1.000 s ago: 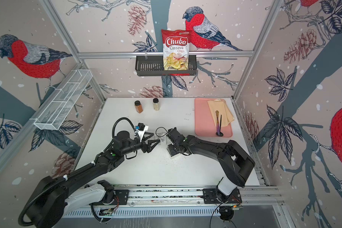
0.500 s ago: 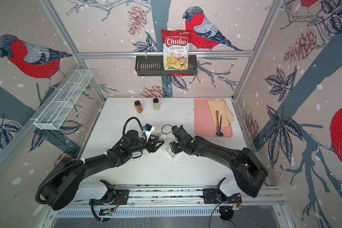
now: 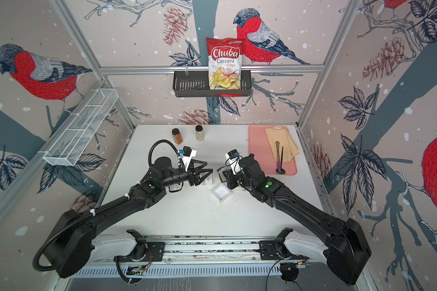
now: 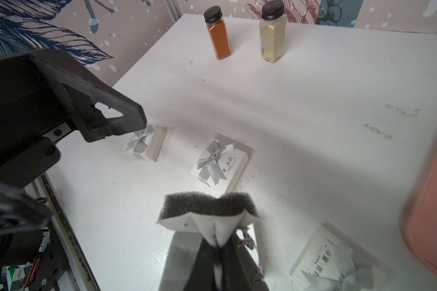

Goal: Take the necklace out of the lift-off lid jewelry box
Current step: Take out the inner lining from the jewelry box.

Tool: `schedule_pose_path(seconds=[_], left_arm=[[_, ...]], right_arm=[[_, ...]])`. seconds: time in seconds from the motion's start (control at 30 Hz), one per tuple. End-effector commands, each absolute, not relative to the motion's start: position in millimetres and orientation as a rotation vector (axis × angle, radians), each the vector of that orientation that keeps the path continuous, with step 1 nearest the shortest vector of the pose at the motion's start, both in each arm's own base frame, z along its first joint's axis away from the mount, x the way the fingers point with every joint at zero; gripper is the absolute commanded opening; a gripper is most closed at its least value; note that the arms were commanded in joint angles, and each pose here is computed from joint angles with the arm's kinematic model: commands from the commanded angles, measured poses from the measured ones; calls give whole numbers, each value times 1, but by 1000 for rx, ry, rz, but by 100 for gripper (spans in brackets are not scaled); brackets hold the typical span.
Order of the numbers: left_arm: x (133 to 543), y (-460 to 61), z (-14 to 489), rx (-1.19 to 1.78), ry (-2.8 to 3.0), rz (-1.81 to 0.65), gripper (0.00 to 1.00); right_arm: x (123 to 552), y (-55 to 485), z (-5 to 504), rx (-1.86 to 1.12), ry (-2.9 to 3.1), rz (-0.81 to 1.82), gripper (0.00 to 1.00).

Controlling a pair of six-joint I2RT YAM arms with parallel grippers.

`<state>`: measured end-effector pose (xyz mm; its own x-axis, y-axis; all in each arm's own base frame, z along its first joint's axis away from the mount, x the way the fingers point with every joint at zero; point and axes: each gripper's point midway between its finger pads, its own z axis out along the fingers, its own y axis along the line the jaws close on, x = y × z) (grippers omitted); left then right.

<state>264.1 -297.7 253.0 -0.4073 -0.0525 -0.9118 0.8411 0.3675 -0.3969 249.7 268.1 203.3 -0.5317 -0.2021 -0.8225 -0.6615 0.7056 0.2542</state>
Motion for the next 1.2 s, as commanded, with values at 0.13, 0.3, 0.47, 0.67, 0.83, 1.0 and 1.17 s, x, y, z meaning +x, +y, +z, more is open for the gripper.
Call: schedule_pose_path(seconds=[0.13, 0.3, 0.47, 0.67, 0.83, 1.0, 1.17], left_arm=[[263, -304, 265, 740, 1716, -1210, 67], [257, -310, 257, 809, 1709, -1215, 65], [250, -316, 254, 869, 1693, -1213, 64], [251, -318, 257, 878, 1683, -1202, 49], [254, -320, 254, 877, 1696, -1210, 29], [254, -321, 253, 880, 1696, -1217, 19], [255, -321, 256, 878, 1686, -1207, 8]], right_arm=[[252, 283, 234, -735, 1929, 663, 11], [251, 289, 240, -766, 1913, 661, 12], [244, 296, 243, -812, 1894, 673, 12], [242, 300, 239, -840, 1903, 676, 14], [242, 301, 238, -842, 1902, 673, 15], [244, 298, 240, -824, 1892, 661, 20], [245, 296, 240, -808, 1895, 662, 35]])
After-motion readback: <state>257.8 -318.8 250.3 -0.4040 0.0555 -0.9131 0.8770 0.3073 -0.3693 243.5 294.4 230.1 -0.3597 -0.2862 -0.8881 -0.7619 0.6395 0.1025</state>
